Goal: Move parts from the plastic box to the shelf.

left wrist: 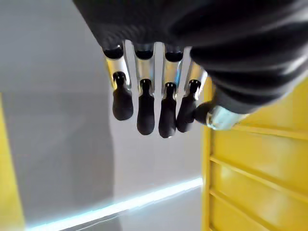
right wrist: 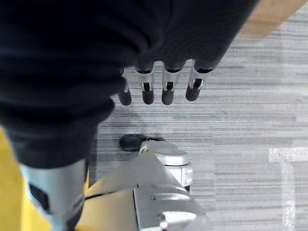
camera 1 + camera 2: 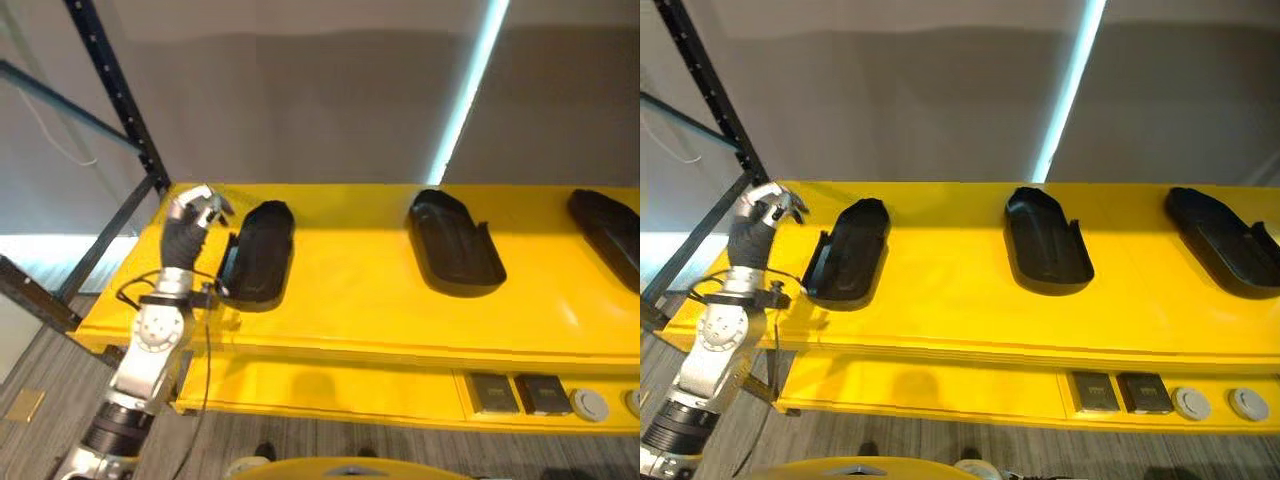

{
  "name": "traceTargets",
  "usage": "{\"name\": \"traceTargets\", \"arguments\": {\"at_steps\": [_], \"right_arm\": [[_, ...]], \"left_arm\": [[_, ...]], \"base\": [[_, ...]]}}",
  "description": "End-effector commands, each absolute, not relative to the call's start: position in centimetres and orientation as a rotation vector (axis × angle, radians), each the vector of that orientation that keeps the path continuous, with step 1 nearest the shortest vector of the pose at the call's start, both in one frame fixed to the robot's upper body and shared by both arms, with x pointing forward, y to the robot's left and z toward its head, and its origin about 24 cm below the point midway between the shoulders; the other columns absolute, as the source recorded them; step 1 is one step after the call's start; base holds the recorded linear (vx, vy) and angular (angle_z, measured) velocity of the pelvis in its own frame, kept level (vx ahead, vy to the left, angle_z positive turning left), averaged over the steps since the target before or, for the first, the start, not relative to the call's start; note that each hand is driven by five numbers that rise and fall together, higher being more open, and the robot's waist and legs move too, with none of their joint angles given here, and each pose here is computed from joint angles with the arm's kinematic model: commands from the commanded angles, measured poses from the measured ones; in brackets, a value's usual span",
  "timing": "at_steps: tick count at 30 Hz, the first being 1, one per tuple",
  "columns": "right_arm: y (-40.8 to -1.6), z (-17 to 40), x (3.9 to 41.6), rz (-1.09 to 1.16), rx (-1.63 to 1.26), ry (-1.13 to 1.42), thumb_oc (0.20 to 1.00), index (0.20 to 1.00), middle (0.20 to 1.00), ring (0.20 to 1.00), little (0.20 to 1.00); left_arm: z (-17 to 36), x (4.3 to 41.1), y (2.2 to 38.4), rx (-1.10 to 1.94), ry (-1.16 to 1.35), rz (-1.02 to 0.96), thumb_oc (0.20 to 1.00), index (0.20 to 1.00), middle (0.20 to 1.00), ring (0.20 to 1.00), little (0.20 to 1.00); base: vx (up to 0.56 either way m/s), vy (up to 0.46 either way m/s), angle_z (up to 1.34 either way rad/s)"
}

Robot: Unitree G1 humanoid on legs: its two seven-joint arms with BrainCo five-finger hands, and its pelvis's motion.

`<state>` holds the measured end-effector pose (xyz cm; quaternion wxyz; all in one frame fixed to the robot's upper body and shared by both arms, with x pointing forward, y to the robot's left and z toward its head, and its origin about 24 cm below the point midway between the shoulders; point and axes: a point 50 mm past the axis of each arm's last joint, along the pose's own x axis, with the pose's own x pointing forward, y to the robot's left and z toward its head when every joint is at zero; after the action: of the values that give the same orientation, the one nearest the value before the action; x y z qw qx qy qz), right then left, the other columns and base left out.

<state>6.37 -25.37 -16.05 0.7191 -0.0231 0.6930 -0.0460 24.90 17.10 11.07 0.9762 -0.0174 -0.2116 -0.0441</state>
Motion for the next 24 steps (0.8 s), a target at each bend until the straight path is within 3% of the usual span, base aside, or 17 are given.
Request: {"name": "traceTargets", "arguments": {"at_steps": [1,8,12,24], "right_arm": [[-23.6,-16.2,8.1,-0.066,0.028,1.522,1.000,1.000,1.000,1.000,1.000],[-24.1,-15.7,9.8,-0.073,0.021,1.489,1.000,1.000,1.000,1.000,1.000],[-25.0,-15.4,10.2,-0.117,0.028,1.468,1.000,1.000,1.000,1.000,1.000],[-25.5,-15.4,9.6,-0.158,0.048,1.477,1.000,1.000,1.000,1.000,1.000]], "left_arm": [[14.3,24.7,16.7,0.057,-0.674,-0.073,0.200,0.200,0.200,0.200,0.200],[12.7,23.3,16.0,0.201,-0.639,-0.167,0.200,0.200,0.200,0.200,0.200],[9.5,22.5,16.7,0.157,-0.443,-0.230,0.200,0.200,0.200,0.200,0.200],[6.5,21.4,16.8,0.175,-0.366,-0.237,0.200,0.200,0.200,0.200,0.200]], "base": [[-0.08,-0.032,0.38],[-0.10,0.001,0.32],[-0.06,0.032,0.09],[0.02,0.015,0.03]]}}
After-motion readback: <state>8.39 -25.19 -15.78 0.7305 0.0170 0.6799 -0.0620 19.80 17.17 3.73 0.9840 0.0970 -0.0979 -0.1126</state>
